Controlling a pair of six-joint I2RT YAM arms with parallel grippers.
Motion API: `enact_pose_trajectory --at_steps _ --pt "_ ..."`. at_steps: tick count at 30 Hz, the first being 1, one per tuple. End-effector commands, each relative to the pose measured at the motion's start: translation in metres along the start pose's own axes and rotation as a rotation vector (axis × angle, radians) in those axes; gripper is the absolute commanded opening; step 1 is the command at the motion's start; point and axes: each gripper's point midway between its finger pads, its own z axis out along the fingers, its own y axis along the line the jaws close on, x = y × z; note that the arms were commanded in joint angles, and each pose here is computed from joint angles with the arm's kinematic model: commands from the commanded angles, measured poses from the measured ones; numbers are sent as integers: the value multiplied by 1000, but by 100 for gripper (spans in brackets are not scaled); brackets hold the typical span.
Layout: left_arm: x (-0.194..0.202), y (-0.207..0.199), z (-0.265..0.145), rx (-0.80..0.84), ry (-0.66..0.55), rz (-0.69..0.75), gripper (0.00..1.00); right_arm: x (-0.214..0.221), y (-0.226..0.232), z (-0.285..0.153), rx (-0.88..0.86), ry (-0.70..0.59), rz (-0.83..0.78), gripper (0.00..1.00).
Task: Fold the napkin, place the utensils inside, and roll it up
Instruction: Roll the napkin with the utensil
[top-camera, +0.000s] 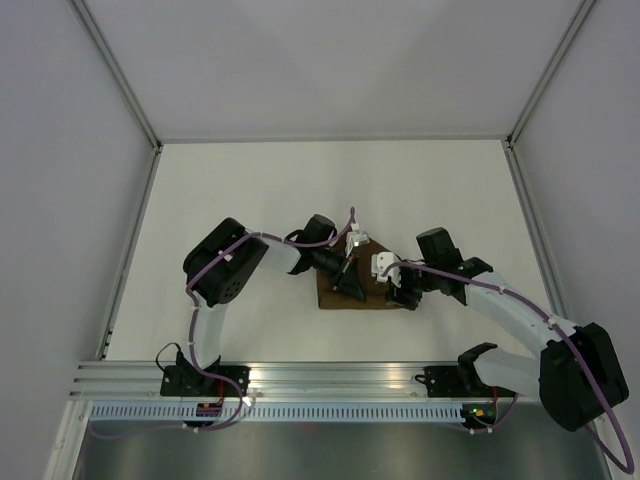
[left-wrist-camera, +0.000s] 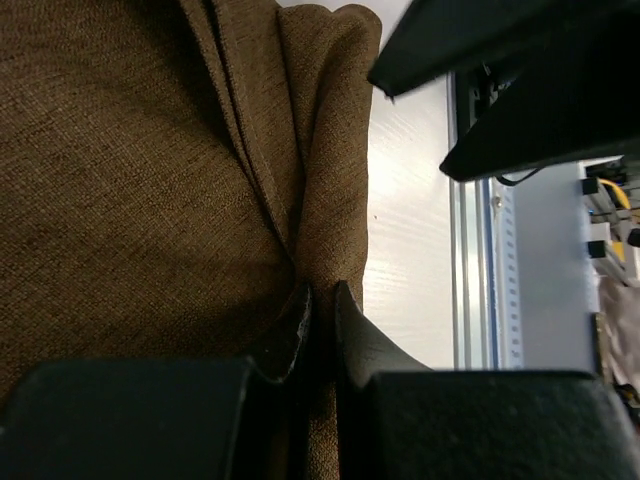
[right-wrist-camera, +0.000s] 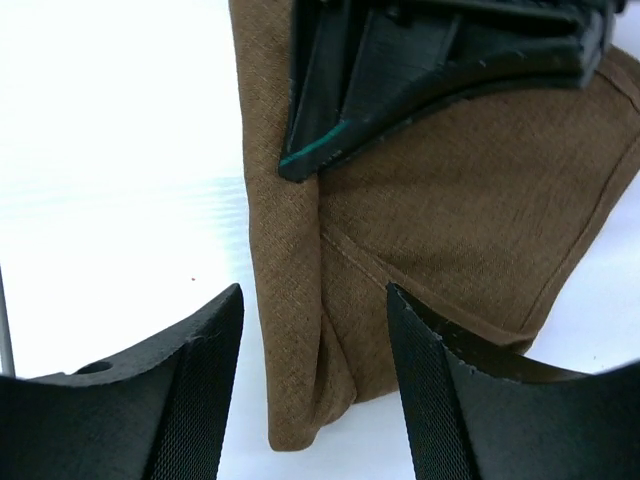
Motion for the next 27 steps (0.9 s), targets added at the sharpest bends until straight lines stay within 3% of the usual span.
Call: enact_pose_trajectory --at_steps 1,16,20,22,23,25,27 --pt "73 25 -3 -104 151 -265 2 -17 -9 7 57 -24 -121 65" --pt "60 31 -4 -109 140 -272 2 4 27 55 36 116 -260 64" --pt "55 30 -7 -119 133 -257 2 12 30 60 19 148 -267 47" --pt "45 27 -9 -124 114 -235 6 17 32 61 9 164 -265 44" --pt "41 25 -10 -124 107 -232 15 18 31 61 11 171 -266 41" --pt "24 17 -14 -128 72 -182 25 23 33 62 -1 188 -263 37" --pt "14 14 -18 -152 47 -142 31 28 35 63 -13 207 -259 27"
